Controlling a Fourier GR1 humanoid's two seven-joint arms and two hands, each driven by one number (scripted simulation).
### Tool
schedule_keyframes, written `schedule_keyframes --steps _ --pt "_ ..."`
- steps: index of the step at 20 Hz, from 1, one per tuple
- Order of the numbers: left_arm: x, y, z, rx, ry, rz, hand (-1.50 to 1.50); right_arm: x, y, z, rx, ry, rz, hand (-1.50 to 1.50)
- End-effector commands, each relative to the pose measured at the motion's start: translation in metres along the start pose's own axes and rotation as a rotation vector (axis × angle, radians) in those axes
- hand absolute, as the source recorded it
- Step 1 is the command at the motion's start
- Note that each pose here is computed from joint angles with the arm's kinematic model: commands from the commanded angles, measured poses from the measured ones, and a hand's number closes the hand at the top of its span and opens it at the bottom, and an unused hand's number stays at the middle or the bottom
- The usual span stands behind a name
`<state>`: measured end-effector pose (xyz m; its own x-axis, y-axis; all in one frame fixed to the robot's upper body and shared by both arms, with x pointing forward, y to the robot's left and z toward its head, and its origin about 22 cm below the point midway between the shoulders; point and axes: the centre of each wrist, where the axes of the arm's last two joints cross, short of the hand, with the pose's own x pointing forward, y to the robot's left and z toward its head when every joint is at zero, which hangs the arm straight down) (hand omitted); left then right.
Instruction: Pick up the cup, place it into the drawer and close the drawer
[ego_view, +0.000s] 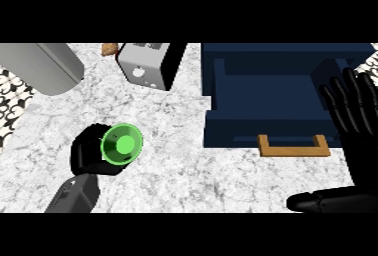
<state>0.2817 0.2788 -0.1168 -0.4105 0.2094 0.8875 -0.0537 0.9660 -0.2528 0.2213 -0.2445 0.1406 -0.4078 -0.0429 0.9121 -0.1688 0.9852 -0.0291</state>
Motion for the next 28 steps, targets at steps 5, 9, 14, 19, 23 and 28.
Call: schedule_keyframes --steps 5,9,14,19,23,28 --pt "0.039 -0.043 -0.042 -0.217 -0.048 0.061 1.50 -0.007 0.001 0.004 -0.012 0.010 0.000 -1.50" --pt "0.070 -0.087 -0.057 -0.260 -0.075 0.118 1.50 0.000 -0.009 0.007 -0.015 0.000 -0.005 -1.50" --pt "0.103 -0.141 -0.091 -0.262 -0.086 0.133 1.50 -0.012 0.000 0.016 0.005 0.012 0.001 -1.50" --pt "0.145 -0.160 -0.108 -0.288 -0.101 0.126 1.50 -0.007 0.017 0.006 -0.010 0.008 0.005 -1.50" --pt "0.149 -0.185 -0.133 -0.285 -0.104 0.073 1.50 -0.003 -0.012 0.005 -0.007 0.010 0.011 -1.50" --pt "0.181 -0.205 -0.160 -0.318 -0.103 0.045 1.50 -0.002 0.001 0.006 -0.017 -0.005 0.018 -1.50"
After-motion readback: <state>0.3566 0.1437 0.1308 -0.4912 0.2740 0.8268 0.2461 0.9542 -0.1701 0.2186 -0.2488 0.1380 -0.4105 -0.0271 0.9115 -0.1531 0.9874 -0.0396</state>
